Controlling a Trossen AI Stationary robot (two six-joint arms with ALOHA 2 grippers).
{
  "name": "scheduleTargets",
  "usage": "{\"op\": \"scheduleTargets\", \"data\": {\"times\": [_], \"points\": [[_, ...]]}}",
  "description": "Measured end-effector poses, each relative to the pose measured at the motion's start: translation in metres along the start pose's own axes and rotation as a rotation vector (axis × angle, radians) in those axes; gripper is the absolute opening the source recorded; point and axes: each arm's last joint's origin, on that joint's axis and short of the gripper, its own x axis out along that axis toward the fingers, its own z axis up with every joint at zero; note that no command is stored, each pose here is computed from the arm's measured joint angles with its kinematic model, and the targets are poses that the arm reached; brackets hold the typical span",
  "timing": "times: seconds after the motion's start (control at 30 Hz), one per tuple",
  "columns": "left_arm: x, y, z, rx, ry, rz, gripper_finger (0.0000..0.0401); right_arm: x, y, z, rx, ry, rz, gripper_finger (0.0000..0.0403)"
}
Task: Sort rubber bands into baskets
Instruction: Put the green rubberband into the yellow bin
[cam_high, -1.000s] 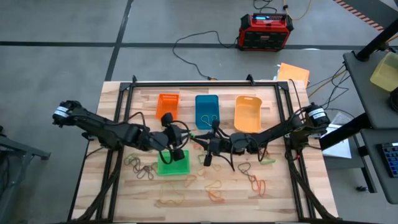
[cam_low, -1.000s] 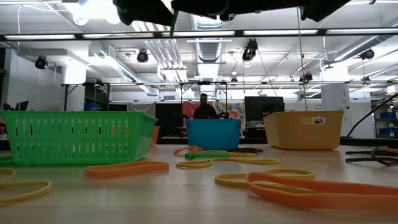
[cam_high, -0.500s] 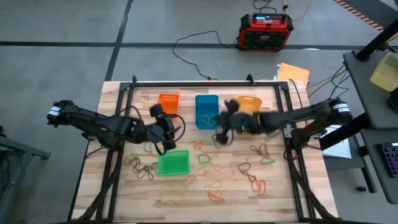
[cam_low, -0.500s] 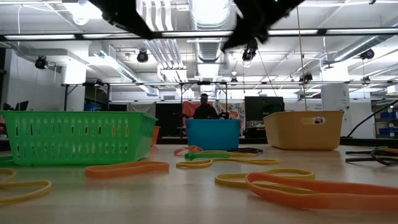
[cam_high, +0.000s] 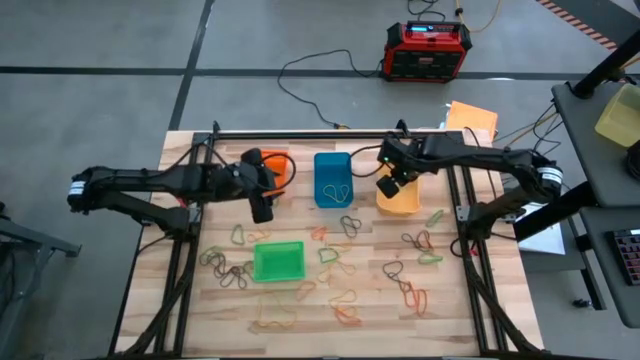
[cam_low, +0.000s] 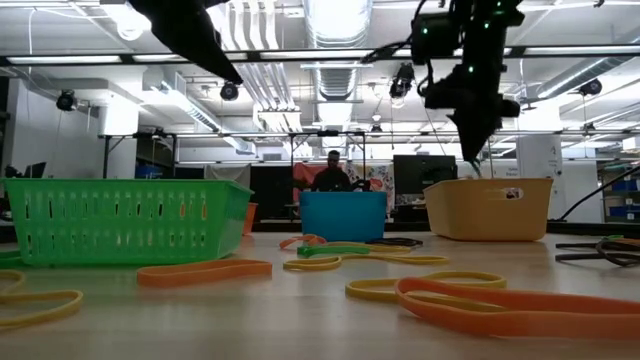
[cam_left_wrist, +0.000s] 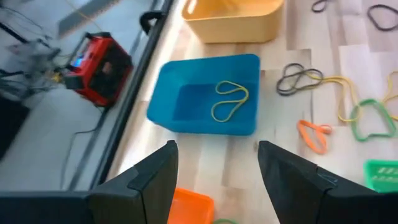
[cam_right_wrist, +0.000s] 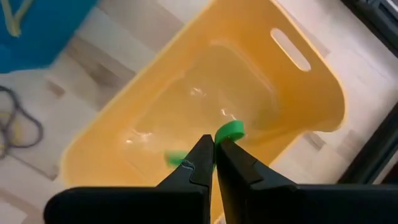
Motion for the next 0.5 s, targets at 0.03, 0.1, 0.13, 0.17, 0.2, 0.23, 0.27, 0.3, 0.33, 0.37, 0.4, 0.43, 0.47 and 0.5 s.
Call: {"op": "scheduleTargets", "data": {"times": [0.03,0.1,0.13,0.17,0.2,0.23,0.27,0.3,0.33,0.37,0.4,0.43,0.47,0.5], "points": [[0.001,0.0,-0.001,-0.002,0.002,-0.003,0.0206,0.003,0.0,0.0,0.001,0.005,-0.003,0.0009],[0.003,-0.001,-0.004,0.0,0.011,-0.012,0.0206,0.008,-0.001,0.001,0.001,0.011,-0.008,0.0009],[0.004,-0.002,-0.007,0.002,0.017,-0.014,0.0206,0.009,-0.001,0.002,0.005,0.008,-0.007,0.0011],[0.006,-0.003,-0.008,0.002,0.017,-0.015,0.0206,0.011,-0.001,0.002,0.007,0.006,-0.006,0.0015],[0.007,-0.004,-0.01,-0.004,0.014,-0.016,0.0206,0.012,-0.001,0.002,0.008,0.004,-0.005,0.002],[0.008,-0.004,-0.011,-0.01,0.015,-0.017,0.0206,0.012,-0.001,0.003,0.009,0.003,-0.005,0.0027],[0.01,-0.005,-0.013,-0.019,0.022,-0.018,0.0206,0.013,-0.001,0.003,0.009,0.004,-0.006,0.0036],[0.01,-0.006,-0.015,-0.024,0.03,-0.019,0.0206,0.013,-0.002,0.003,0.009,0.005,-0.006,0.0046],[0.011,-0.006,-0.016,-0.033,0.033,-0.019,0.0206,0.013,-0.002,0.003,0.009,0.004,-0.006,0.0056],[0.012,-0.006,-0.017,-0.039,0.037,-0.019,0.0206,0.013,-0.002,0.003,0.009,0.003,-0.006,0.0068],[0.013,-0.007,-0.018,-0.043,0.041,-0.019,0.0206,0.013,-0.002,0.003,0.009,0.004,-0.006,0.0079],[0.013,-0.007,-0.019,-0.049,0.043,-0.019,0.0206,0.013,-0.002,0.003,0.009,0.003,-0.006,0.0089],[0.014,-0.007,-0.02,-0.053,0.046,-0.02,0.0206,0.013,-0.002,0.003,0.009,0.003,-0.005,0.01],[0.014,-0.008,-0.021,-0.059,0.048,-0.02,0.0206,0.013,-0.002,0.003,0.009,0.002,-0.005,0.0109]]}}
